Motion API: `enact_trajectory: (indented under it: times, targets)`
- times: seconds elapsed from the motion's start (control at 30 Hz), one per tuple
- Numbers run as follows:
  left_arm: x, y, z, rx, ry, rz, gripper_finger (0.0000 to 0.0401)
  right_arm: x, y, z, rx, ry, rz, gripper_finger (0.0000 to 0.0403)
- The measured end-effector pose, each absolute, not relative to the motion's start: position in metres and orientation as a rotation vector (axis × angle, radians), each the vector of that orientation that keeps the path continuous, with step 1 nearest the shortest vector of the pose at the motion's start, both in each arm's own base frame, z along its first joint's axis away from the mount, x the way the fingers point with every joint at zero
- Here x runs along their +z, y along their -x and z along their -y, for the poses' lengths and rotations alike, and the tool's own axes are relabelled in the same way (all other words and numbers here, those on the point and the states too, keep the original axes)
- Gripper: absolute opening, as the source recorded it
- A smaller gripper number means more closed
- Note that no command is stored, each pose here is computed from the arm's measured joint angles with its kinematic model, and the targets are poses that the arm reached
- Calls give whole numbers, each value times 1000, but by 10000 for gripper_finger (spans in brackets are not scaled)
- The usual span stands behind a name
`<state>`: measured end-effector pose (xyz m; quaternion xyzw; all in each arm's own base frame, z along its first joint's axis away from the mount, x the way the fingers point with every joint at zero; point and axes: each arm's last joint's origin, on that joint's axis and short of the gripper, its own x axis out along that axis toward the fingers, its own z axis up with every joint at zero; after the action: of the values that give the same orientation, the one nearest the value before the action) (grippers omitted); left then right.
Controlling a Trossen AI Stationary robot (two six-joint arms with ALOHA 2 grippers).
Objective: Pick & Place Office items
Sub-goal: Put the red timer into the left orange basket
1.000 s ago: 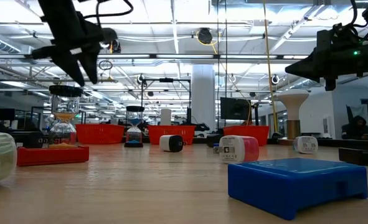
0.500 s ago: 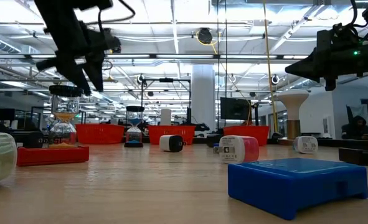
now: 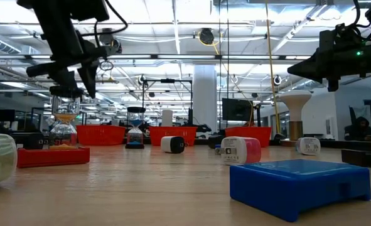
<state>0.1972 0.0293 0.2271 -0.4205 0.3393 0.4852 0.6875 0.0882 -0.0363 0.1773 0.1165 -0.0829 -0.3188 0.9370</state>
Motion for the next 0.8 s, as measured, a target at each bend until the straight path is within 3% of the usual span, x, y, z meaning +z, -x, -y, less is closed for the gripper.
enact_trajectory:
  times: [0.23,0.4,0.57,0.8]
  targets:
    - [210,-200,-48,1174,950,-884,171,177,-88,36,-651,-238,169,4]
    - [206,-186,-54,1252,911,-1034,236,177,-88,36,-652,-238,169,4]
    - [209,-180,-60,1284,855,-1036,289,177,-88,36,-652,-238,169,4]
    - [173,-169,-68,1245,907,-1028,292,177,-88,36,-652,-238,169,4]
